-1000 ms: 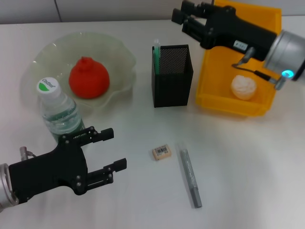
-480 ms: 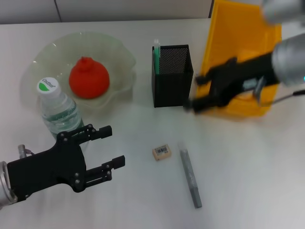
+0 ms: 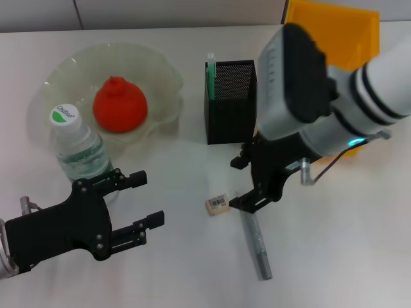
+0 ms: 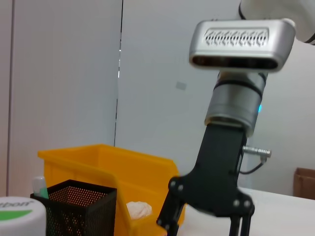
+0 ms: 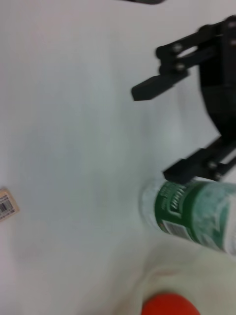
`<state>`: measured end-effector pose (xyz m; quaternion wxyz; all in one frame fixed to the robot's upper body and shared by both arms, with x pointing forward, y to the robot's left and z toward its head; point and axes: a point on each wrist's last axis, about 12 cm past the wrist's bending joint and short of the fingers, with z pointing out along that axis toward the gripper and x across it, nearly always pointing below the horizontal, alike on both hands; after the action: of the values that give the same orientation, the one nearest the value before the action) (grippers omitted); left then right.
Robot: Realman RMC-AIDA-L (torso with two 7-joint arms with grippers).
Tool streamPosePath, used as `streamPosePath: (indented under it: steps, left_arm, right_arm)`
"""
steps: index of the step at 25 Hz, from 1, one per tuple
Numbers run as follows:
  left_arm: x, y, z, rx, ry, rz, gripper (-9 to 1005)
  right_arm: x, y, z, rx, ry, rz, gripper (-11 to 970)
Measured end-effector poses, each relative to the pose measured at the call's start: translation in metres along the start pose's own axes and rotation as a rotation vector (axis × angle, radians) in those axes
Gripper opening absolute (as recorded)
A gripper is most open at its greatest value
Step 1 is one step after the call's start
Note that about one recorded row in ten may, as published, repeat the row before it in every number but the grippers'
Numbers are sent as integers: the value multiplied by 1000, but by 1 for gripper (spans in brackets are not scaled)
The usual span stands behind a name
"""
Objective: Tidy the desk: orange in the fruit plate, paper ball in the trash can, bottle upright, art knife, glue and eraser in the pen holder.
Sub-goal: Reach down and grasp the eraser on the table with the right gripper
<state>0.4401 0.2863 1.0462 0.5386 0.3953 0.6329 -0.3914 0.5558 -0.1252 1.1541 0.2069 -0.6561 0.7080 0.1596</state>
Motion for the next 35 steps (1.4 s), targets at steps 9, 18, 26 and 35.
streamPosePath:
  steps: [9,18,26,35]
  left_arm:
    - [0,0,-1,-1,1,-3,694]
    - [0,0,0,0,1,-3,694]
    - [0,0,0,0,1,-3,694]
    - [1,-1,-1,-3,2,-3,694]
  right_arm:
    - [-7,6,36,5,23,-57,708]
    - [-7,2,53,-2,1,-6,704]
    - [-5,-2,59,-19,26,19,641]
    - [-4,-3,60,-29,41,23,472]
